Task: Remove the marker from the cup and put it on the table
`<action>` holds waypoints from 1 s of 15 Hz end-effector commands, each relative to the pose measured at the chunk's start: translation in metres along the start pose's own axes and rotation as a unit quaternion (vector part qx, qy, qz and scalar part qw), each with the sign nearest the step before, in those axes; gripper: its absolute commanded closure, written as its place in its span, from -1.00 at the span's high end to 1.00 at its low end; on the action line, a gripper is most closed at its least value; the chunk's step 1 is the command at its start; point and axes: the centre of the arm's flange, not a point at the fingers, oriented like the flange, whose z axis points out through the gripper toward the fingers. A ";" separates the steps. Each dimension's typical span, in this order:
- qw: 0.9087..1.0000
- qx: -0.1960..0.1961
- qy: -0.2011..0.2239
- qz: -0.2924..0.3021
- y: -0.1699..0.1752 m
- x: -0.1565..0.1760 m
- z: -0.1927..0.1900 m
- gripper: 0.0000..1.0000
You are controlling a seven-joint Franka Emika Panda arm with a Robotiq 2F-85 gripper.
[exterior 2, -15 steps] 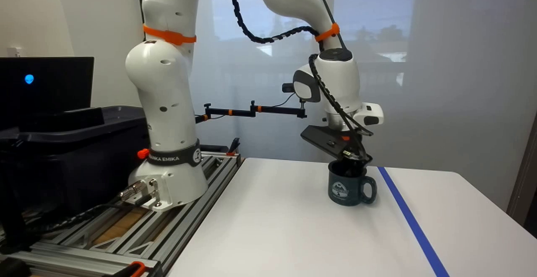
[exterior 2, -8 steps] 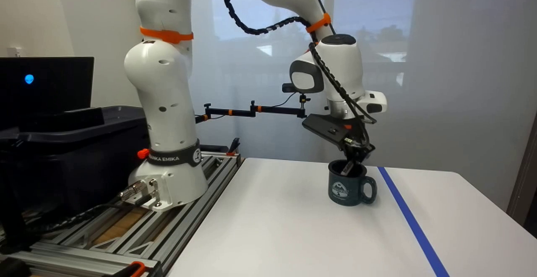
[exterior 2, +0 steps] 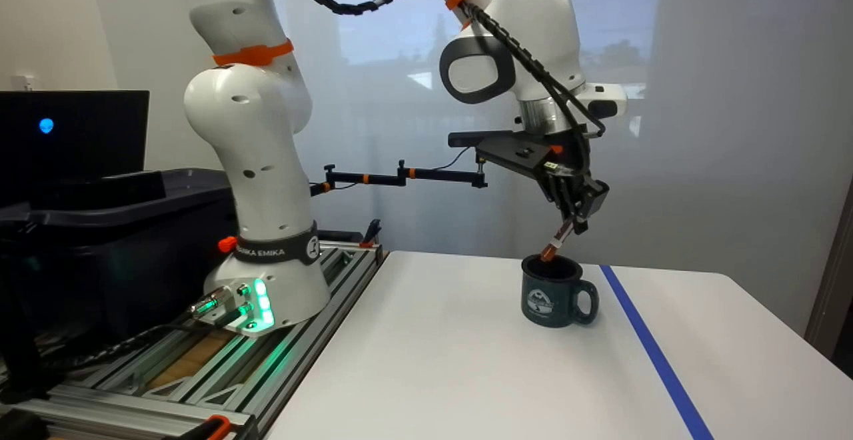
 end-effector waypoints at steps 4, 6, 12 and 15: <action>0.993 0.006 -0.074 0.092 0.046 -0.080 -0.006 -0.90; 0.989 0.016 -0.083 0.118 0.057 -0.100 0.010 -0.90; 0.982 0.027 -0.124 0.139 0.068 -0.131 0.061 -0.90; 0.981 0.018 -0.147 0.128 0.065 -0.138 0.084 -0.90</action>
